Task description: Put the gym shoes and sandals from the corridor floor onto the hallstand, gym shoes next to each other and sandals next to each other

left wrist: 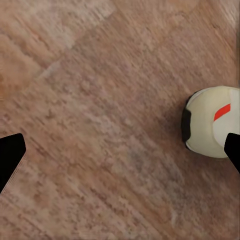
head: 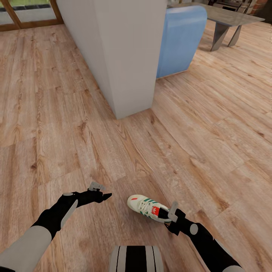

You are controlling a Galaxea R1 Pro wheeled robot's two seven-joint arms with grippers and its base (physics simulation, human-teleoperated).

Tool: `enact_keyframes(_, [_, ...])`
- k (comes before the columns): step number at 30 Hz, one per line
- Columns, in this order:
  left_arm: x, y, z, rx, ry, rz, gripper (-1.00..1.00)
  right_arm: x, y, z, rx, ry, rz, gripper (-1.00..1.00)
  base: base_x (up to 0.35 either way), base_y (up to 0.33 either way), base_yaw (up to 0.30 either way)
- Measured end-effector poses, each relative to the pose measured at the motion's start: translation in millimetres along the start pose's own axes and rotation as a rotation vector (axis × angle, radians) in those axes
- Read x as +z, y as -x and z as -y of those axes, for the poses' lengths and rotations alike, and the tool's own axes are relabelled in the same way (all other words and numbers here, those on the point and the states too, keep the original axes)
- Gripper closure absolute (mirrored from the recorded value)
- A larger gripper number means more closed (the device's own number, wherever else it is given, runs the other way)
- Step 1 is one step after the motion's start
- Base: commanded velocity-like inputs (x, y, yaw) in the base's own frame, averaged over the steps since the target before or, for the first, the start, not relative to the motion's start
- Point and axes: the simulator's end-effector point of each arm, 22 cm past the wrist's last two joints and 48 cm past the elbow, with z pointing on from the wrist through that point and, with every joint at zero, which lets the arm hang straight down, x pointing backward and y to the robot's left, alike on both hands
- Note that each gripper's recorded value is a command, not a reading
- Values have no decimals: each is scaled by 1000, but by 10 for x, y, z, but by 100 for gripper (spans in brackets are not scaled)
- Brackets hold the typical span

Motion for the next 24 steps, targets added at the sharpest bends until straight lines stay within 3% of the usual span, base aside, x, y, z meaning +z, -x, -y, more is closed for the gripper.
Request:
enact_keyframes(7, [-96,153,32,13,4,25,-100,-81,129,86,-7,-21,26,100,0,0,0])
enact_keyframes(11, [-155,235,46,20,7,38,-100,-136,256,145,43,-33,66,100,0,0,0])
enact_keyframes(16, [-227,324,70,32,13,58,-100,-225,363,269,58,-60,93,100,0,0,0])
enact_keyframes(21, [-312,414,88,44,21,75,-100,-411,325,652,165,-142,118,100,0,0,0])
enact_keyframes(24, [-377,489,99,50,24,90,-100,-525,367,832,191,-182,140,100,0,0,0])
